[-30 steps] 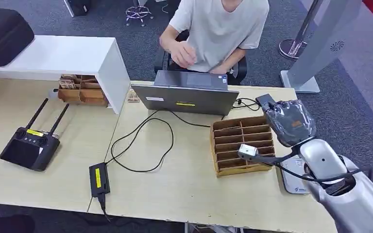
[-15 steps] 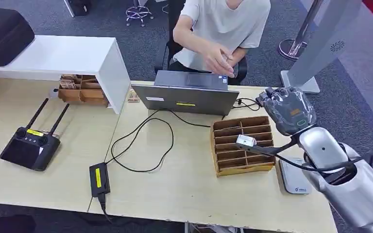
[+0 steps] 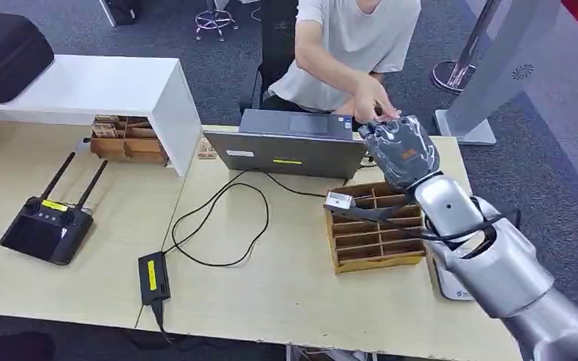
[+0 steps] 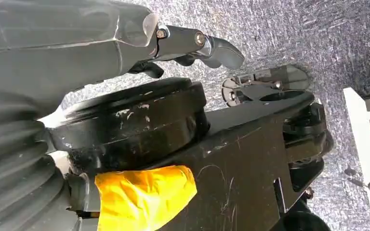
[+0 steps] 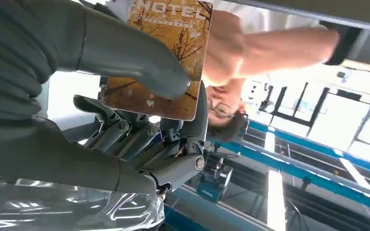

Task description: Pass the card to the sensor for recognition and then transmit it.

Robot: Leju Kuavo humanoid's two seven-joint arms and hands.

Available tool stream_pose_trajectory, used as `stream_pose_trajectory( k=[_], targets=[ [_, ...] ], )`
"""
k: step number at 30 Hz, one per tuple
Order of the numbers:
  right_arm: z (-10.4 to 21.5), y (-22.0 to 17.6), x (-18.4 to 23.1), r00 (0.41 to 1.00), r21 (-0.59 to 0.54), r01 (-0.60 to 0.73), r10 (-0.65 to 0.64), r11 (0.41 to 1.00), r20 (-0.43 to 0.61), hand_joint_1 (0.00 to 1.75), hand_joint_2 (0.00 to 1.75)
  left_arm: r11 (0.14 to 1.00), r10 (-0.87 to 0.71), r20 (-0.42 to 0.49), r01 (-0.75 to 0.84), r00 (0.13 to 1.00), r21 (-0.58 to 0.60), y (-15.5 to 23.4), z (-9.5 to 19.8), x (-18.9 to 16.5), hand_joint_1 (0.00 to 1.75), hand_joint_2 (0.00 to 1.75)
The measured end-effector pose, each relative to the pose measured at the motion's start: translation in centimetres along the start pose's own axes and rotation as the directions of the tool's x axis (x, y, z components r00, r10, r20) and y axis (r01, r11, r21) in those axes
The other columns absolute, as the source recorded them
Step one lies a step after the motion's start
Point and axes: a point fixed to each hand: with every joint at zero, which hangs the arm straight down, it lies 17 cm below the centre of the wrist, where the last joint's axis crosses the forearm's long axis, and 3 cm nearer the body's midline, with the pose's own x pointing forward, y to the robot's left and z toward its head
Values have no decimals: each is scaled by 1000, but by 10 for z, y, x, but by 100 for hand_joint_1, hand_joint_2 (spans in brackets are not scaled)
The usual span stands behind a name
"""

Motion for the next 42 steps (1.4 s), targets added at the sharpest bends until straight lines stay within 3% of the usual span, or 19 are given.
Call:
stream_pose_trajectory(
  k=[25,26,42],
  targets=[
    [-21,9,40,999,27,40,-41,999,35,175,175,1000,-10,0,10,1000,-6,1,0,0,0,175],
    [-21,10,40,999,29,40,-41,999,35,0,175,1000,-11,1,11,1000,-6,1,0,0,0,175],
    [-38,-5,64,994,8,72,-73,997,77,0,175,1000,3,6,-3,1000,8,7,-1,3,0,175]
  ],
)
